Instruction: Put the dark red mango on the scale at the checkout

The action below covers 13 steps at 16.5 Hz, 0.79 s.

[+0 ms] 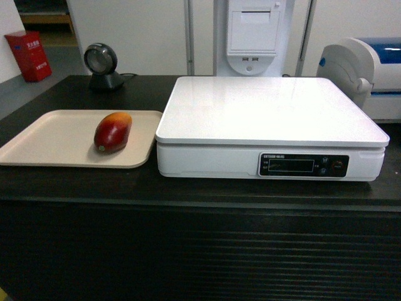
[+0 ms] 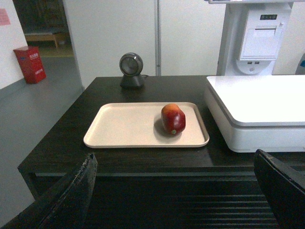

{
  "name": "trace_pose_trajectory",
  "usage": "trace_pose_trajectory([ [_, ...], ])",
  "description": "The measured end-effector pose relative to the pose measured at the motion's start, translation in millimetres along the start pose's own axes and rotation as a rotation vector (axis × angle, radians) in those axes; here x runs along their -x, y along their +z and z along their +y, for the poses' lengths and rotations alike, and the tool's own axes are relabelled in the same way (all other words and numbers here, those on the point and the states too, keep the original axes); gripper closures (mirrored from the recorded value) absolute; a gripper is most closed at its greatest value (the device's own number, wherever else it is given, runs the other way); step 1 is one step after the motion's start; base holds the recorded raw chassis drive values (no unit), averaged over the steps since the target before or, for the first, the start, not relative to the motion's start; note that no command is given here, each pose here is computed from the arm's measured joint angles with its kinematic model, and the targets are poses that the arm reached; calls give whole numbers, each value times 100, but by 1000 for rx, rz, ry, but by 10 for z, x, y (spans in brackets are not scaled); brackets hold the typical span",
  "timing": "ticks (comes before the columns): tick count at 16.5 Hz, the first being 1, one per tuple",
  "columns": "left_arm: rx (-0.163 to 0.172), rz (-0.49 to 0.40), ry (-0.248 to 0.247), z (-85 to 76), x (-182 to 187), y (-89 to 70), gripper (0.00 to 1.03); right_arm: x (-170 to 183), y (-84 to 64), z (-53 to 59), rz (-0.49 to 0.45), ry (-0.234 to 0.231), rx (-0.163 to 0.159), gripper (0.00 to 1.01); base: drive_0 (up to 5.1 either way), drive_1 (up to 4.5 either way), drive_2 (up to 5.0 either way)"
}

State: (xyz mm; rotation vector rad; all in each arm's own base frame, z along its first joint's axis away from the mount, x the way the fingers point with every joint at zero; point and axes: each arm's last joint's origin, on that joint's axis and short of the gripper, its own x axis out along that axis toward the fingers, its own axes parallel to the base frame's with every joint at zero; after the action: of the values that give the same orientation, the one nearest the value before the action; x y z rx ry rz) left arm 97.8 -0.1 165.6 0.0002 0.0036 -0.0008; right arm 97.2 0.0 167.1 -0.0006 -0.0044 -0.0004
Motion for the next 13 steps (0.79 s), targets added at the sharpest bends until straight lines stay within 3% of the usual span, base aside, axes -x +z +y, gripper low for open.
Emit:
trace_pose_trajectory([
  [1, 5, 16, 16, -2, -1, -9, 5, 0, 0, 0, 0, 0, 0, 3, 0, 0, 0],
  [2, 32, 83, 125, -31, -25, -2, 5, 0, 0, 0, 0, -1, 0, 3, 0, 0, 0],
  [3, 31, 89, 163, -33, -51, 46, 5, 0, 0, 0, 0, 0, 0, 3, 0, 0, 0],
  [5, 56, 30, 225, 38, -108, 196, 5, 0, 0, 0, 0, -1, 0, 3, 0, 0, 0],
  [7, 61, -16, 183, 160, -299, 303, 5, 0, 0, 0, 0, 0, 0, 3, 0, 0, 0],
  [8, 48, -2, 150, 221, -444, 295, 5, 0, 0, 0, 0, 0, 0, 3, 0, 0, 0],
  [11, 6, -20, 31, 356, -1013, 467, 5, 0, 0, 0, 0, 0, 0, 3, 0, 0, 0],
  [13, 8, 64, -54, 386, -1536, 419, 5, 0, 1, 0, -1, 0, 0, 3, 0, 0, 0],
])
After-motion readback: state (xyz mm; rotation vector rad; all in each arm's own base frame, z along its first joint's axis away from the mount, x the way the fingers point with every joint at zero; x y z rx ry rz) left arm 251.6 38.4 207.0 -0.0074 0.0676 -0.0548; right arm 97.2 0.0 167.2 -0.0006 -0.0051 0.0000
